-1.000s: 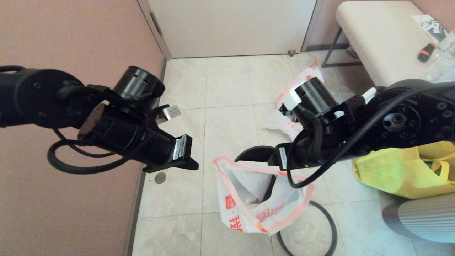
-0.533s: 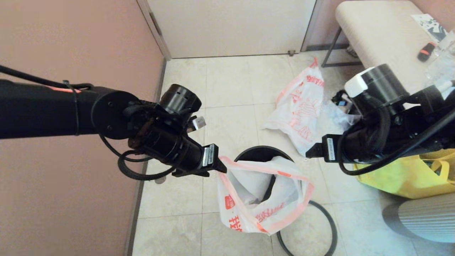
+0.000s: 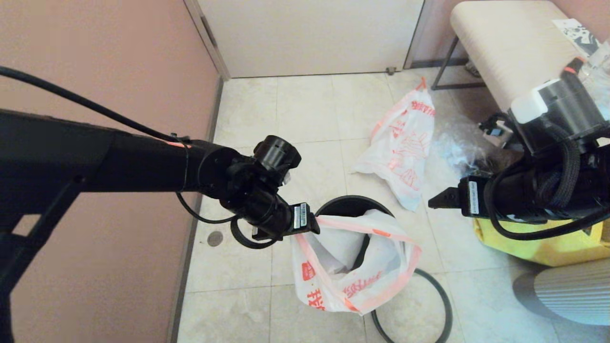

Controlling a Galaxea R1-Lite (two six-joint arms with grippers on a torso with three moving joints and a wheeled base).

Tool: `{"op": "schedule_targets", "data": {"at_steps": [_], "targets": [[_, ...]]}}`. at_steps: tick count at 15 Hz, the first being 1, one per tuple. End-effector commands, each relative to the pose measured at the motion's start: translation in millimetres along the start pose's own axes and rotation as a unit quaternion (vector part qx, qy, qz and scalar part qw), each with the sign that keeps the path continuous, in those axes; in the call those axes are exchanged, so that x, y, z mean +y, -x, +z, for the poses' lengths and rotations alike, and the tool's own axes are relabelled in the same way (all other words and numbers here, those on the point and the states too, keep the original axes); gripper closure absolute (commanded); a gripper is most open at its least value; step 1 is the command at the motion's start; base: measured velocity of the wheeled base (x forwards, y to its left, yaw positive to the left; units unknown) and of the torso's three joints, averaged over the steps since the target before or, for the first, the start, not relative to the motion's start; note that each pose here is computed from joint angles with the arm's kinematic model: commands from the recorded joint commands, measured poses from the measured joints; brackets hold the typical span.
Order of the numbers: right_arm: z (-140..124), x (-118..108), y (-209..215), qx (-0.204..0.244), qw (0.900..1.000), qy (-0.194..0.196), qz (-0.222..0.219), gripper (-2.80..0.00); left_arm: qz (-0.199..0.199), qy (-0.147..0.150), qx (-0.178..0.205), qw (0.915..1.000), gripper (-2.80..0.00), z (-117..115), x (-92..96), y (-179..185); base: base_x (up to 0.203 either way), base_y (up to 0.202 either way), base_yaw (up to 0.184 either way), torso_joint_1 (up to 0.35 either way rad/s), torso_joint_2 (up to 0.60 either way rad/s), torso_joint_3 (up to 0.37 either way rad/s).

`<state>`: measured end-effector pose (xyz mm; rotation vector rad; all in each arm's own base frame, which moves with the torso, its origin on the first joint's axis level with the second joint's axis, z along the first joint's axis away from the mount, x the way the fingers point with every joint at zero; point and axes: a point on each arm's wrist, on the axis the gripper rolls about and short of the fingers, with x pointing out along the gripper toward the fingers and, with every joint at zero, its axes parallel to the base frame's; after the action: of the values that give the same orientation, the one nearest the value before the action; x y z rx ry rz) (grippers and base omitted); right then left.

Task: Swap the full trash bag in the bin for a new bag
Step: Put the new garbage bag on the trash can

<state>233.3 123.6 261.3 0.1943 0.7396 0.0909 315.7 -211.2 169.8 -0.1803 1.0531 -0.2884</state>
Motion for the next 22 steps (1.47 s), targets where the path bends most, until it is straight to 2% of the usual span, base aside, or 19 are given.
{"op": "schedule_targets", "data": {"at_steps": [1, 3, 6, 7, 9, 12, 13, 17, 20, 22], "targets": [[-8, 6, 6, 0.012, 1.0, -0.019, 0.022, -2.8, 0.015, 0.012, 0.015, 0.9997, 0.0, -1, 1.4, -20, 0.0, 0.0, 0.0, 0.0, 0.0, 0.0], [-24, 13, -6, 0.064, 0.996, -0.05, 0.044, -2.8, 0.022, 0.016, 0.006, 0.9996, 0.0, 2, 2.7, -20, 0.0, 0.0, 0.0, 0.0, 0.0, 0.0], [-41, 16, -32, 0.134, 0.986, -0.092, 0.04, -2.8, 0.019, 0.017, 0.005, 0.9997, 0.0, 2, 1.1, -18, 0.0, 0.0, 0.0, 0.0, 0.0, 0.0], [-46, 18, -36, 0.151, 0.982, -0.102, 0.042, -2.8, 0.016, 0.025, 0.002, 0.9996, 0.0, 4, 0.1, -18, 0.0, 0.0, 0.0, 0.0, 0.0, 0.0], [-55, 19, -44, 0.188, 0.975, -0.109, 0.05, -2.8, 0.016, 0.062, -0.004, 0.998, 0.0, 9, -0.5, -23, 0.0, 0.0, 0.0, 0.0, 0.0, 0.0], [-72, 28, -67, 0.238, 0.964, -0.111, 0.049, -2.8, 0.013, 0.091, -0.019, 0.9956, 0.0, 18, 6.5, -27, 0.0, 0.0, 0.0, 0.0, 0.0, 0.0], [-76, 32, -76, 0.248, 0.959, -0.122, 0.059, -2.8, 0.011, 0.101, -0.025, 0.9945, 0.0, 20, 8.0, -30, 0.0, 0.0, 0.0, 0.0, 0.0, 0.0], [-94, 45, -114, 0.295, 0.942, -0.145, 0.068, -2.8, 0.01, 0.105, -0.029, 0.994, 0.0, 22, 10.6, -28, 0.0, 0.0, 0.0, 0.0, 0.0, 0.0], [-99, 51, -140, 0.291, 0.937, -0.178, 0.075, -2.8, 0.007, 0.109, -0.036, 0.9934, 0.0, 24, 11.5, -23, 0.0, 0.0, 0.0, 0.0, 0.0, 0.0], [-97, 52, -151, 0.276, 0.934, -0.212, 0.081, -2.8, -0.001, 0.123, -0.05, 0.9911, 0.0, 27, 12.3, -20, 0.0, 0.0, 0.0, 0.0, 0.0, 0.0]]}}
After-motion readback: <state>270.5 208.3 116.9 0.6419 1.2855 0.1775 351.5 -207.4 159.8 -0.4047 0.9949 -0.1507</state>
